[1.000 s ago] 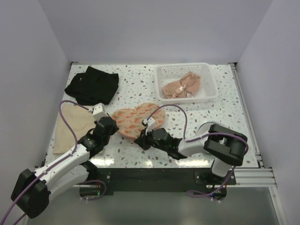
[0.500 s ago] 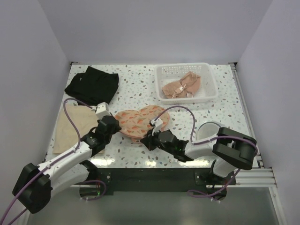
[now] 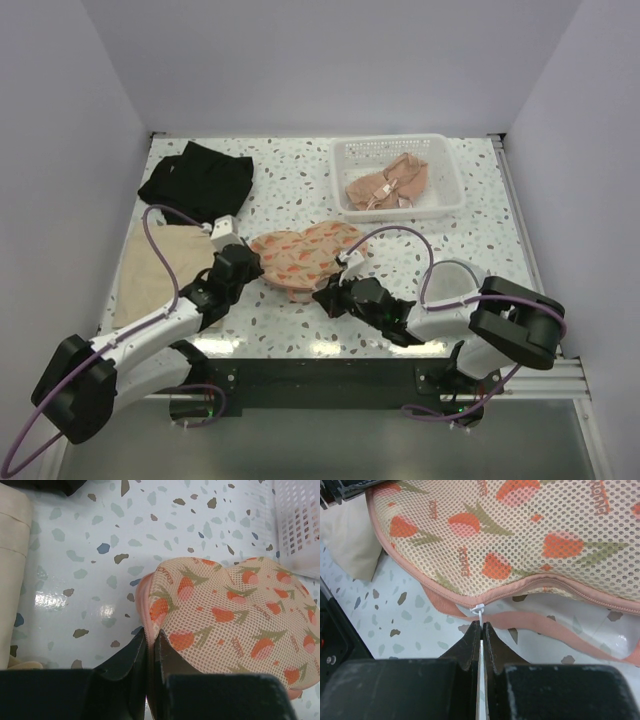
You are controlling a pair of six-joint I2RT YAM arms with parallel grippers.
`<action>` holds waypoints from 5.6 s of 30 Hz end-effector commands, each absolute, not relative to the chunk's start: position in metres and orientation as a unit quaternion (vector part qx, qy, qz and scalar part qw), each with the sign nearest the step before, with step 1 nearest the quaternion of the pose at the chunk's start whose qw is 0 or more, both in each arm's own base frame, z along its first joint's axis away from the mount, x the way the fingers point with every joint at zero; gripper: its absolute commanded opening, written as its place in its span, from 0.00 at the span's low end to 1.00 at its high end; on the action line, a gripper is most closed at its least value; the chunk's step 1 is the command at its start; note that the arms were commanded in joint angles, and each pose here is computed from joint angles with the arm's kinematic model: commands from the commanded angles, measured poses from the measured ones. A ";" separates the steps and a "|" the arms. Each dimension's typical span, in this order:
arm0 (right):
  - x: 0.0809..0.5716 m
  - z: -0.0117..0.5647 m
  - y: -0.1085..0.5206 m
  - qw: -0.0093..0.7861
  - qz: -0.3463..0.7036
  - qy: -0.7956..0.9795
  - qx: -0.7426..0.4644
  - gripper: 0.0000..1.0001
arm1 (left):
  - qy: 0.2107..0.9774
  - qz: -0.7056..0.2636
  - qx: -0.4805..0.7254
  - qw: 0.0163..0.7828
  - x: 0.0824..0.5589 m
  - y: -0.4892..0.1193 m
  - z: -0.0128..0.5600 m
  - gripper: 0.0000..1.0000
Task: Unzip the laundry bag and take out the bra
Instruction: Unzip the laundry bag at the center of the board.
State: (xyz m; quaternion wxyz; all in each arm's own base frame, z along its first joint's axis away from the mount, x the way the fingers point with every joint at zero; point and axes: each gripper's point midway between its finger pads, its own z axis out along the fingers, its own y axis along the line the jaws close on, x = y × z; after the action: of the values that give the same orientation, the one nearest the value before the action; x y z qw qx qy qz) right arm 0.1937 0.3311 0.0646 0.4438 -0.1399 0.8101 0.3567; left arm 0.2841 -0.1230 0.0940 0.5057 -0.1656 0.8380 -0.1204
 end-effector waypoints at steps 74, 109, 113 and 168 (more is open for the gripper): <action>0.230 0.115 0.448 0.433 0.416 0.766 -0.230 0.00 | 0.835 -0.165 -0.196 0.487 0.280 -0.126 0.088 0.64; 0.206 0.084 0.414 0.401 0.409 0.787 -0.229 0.00 | 0.798 -0.058 -0.234 0.553 0.303 -0.086 0.125 0.00; 0.202 0.079 0.404 0.399 0.405 0.792 -0.223 0.00 | 0.794 -0.044 -0.237 0.559 0.303 -0.081 0.128 0.00; 0.172 0.051 0.341 0.384 0.398 0.815 -0.173 0.00 | 0.819 -0.136 -0.104 0.548 0.370 -0.169 0.127 0.08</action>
State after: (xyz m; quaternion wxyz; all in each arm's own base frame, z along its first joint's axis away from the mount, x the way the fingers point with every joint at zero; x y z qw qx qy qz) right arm 0.1746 0.3287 0.0470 0.3885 -0.1773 0.8262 0.3674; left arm 0.3437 -0.1580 0.0988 0.5090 -0.1098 0.8452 -0.1200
